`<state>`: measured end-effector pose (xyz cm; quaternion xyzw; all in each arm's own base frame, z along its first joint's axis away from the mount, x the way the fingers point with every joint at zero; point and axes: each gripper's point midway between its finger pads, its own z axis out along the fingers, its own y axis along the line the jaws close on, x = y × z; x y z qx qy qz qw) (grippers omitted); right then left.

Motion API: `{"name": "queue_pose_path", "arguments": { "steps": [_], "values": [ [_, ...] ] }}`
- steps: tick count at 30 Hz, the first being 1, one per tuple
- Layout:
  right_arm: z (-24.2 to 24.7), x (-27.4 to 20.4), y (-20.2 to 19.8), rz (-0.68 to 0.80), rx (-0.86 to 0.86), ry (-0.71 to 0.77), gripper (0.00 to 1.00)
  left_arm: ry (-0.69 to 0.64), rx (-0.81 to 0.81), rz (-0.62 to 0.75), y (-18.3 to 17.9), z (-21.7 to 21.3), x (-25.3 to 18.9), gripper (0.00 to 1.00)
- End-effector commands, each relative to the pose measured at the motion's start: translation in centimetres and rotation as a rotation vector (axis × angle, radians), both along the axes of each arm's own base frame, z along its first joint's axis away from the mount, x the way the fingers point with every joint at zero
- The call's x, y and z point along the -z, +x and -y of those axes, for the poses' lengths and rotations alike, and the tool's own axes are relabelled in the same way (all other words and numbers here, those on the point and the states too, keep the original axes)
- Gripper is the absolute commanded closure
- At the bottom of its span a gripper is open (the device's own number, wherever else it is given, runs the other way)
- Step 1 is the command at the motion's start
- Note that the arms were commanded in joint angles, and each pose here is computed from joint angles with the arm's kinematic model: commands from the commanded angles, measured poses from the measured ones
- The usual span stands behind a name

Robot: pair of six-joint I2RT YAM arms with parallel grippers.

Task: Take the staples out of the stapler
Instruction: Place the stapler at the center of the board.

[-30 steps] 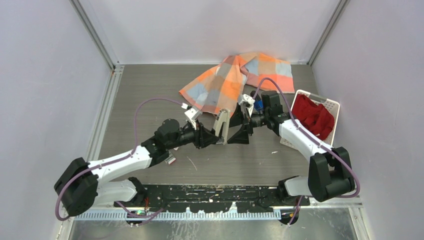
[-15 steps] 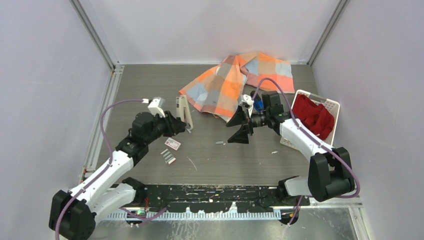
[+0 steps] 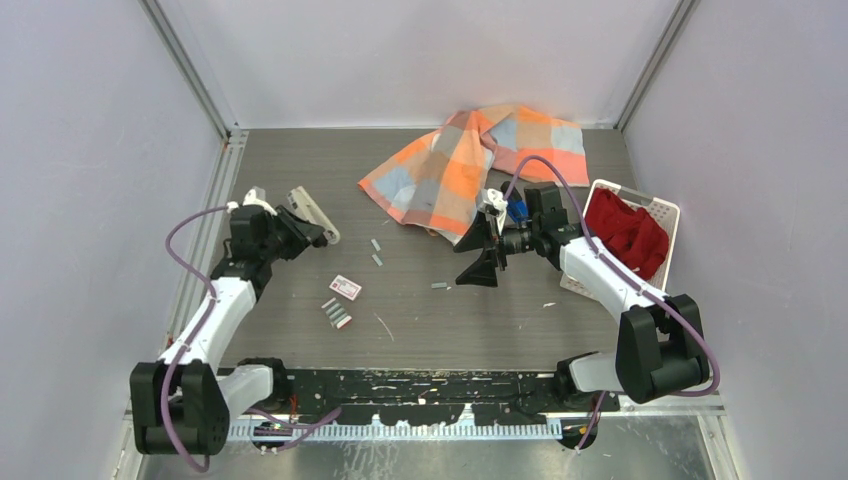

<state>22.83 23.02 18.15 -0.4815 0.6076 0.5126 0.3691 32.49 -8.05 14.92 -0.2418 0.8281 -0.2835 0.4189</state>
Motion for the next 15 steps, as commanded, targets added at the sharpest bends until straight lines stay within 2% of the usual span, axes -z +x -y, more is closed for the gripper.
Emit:
{"name": "queue_pose_path", "arguments": {
  "steps": [1,10,15],
  "values": [
    [0.0,-2.3,0.6,0.09,-0.001,0.026,0.06,-0.097,-0.09,0.092,3.2,-1.6,-4.5,1.0],
    [0.0,-2.3,0.5,0.09,-0.001,0.026,0.06,0.029,-0.415,-0.172,4.2,-7.7,-1.5,0.98],
    [0.0,-2.5,0.5,0.094,-0.002,0.027,0.06,0.058,-0.47,-0.309,5.1,-9.5,0.9,0.96]
  ]
}}
